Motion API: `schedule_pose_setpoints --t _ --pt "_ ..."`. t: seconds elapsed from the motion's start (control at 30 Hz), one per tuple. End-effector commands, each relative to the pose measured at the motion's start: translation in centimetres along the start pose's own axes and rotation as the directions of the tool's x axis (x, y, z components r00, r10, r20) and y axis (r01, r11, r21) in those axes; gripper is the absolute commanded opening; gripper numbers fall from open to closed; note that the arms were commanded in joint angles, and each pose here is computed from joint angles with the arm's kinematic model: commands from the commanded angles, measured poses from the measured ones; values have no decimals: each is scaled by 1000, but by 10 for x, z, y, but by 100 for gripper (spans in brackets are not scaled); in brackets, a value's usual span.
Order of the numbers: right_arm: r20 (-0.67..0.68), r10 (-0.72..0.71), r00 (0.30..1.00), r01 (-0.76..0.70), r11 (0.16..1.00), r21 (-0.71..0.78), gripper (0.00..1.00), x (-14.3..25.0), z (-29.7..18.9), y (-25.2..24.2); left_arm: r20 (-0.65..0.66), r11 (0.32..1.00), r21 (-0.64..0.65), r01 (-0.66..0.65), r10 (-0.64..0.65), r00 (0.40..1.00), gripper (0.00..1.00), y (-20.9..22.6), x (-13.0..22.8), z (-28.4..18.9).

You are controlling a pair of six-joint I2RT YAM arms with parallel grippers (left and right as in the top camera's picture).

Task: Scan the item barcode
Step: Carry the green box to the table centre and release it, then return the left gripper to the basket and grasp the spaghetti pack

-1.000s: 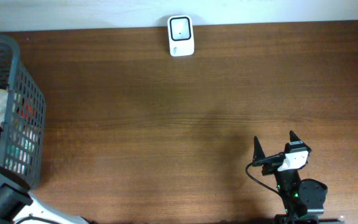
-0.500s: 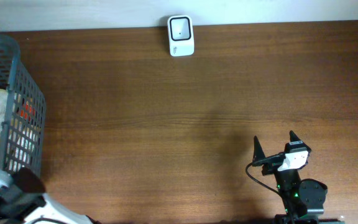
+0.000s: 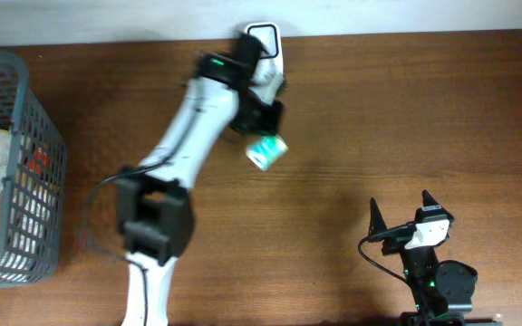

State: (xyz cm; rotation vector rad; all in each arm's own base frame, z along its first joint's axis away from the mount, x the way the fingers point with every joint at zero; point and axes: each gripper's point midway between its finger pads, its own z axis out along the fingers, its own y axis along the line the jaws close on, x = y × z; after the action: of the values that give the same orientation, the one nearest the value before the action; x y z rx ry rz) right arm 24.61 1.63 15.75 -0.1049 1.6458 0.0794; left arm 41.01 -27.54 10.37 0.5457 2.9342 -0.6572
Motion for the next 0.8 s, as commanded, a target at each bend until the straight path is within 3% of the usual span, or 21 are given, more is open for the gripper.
schedule_pose_setpoints --t 0.0,0.03,0.07,0.1,0.2,0.27,0.3,0.37,0.43,0.67,0.77 --pt "-5 11 1000 -11 1000 -8 99 3 0 1 -104 1000 13 23 -22 994 0 -22 20 49" --pt "-5 11 1000 -11 1000 -7 99 3 0 1 -105 1000 17 3 -2 994 20 -29 20 57" --pt "-5 11 1000 -11 1000 -8 99 3 0 1 -92 1000 19 -19 21 996 55 -34 18 58" --pt "-5 11 1000 -11 1000 -8 99 3 0 1 -66 999 11 -42 43 997 69 -38 10 50" --pt "-5 11 1000 -11 1000 -7 99 3 0 1 73 992 -121 -26 35 997 82 -18 -28 -20" --pt "-5 11 1000 -11 1000 -8 99 3 0 1 251 984 -179 17 29 967 89 3 -58 -111" --pt "-5 11 1000 -11 1000 -7 99 3 0 1 369 977 -205 62 18 929 100 18 -66 -167" --pt "-5 11 1000 -11 1000 -8 99 3 0 1 561 960 -224 166 -12 828 99 53 -58 -265" --pt "-5 11 1000 -11 1000 -8 99 3 0 1 636 948 -191 253 -77 768 88 84 -32 -321" --pt "-5 11 1000 -11 1000 -7 99 3 0 1 680 897 -253 363 -103 726 87 126 -5 -360" --pt "-5 11 1000 -11 1000 -8 99 3 0 1 731 846 -257 467 -147 667 84 160 16 -391"
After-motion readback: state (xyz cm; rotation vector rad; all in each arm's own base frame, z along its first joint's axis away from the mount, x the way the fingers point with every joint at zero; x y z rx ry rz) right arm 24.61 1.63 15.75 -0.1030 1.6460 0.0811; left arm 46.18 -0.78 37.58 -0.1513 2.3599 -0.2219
